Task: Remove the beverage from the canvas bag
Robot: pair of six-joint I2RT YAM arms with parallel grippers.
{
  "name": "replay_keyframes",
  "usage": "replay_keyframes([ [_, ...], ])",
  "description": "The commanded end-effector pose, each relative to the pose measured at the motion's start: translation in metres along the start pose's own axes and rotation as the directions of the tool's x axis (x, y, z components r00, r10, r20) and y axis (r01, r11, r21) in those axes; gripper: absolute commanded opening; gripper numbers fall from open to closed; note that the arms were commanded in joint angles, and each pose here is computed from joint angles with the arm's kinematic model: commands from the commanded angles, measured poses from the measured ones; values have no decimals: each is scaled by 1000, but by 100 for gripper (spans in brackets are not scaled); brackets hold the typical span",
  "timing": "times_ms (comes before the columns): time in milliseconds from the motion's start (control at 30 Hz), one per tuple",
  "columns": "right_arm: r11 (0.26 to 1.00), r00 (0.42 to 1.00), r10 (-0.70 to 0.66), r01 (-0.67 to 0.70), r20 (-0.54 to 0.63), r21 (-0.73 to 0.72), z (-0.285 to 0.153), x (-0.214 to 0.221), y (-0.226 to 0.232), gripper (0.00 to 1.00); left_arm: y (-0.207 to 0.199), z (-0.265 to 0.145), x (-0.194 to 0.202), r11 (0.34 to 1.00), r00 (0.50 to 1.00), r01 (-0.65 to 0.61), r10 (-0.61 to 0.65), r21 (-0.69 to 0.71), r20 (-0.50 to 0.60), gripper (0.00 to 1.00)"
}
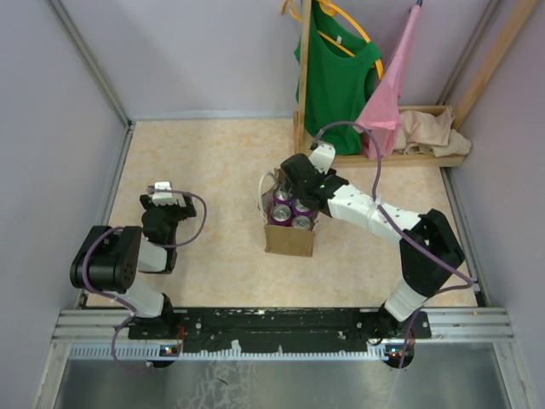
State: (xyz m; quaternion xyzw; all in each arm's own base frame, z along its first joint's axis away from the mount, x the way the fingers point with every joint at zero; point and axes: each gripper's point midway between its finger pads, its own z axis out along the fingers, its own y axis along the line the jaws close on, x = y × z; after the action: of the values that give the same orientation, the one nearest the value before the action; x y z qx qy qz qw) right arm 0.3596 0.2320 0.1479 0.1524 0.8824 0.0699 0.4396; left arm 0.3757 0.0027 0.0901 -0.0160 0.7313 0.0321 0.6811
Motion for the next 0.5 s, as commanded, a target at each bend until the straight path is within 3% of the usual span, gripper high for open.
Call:
replay_keyframes([
  [0, 997, 993, 67, -70, 96, 30, 5, -27, 10, 76, -3, 4, -5, 1000, 1000, -4, 4, 10, 20, 100],
  [467, 978, 999, -29, 23, 24, 208, 40, 12, -15, 76, -3, 4, -5, 1000, 1000, -5, 5, 9, 18, 100],
])
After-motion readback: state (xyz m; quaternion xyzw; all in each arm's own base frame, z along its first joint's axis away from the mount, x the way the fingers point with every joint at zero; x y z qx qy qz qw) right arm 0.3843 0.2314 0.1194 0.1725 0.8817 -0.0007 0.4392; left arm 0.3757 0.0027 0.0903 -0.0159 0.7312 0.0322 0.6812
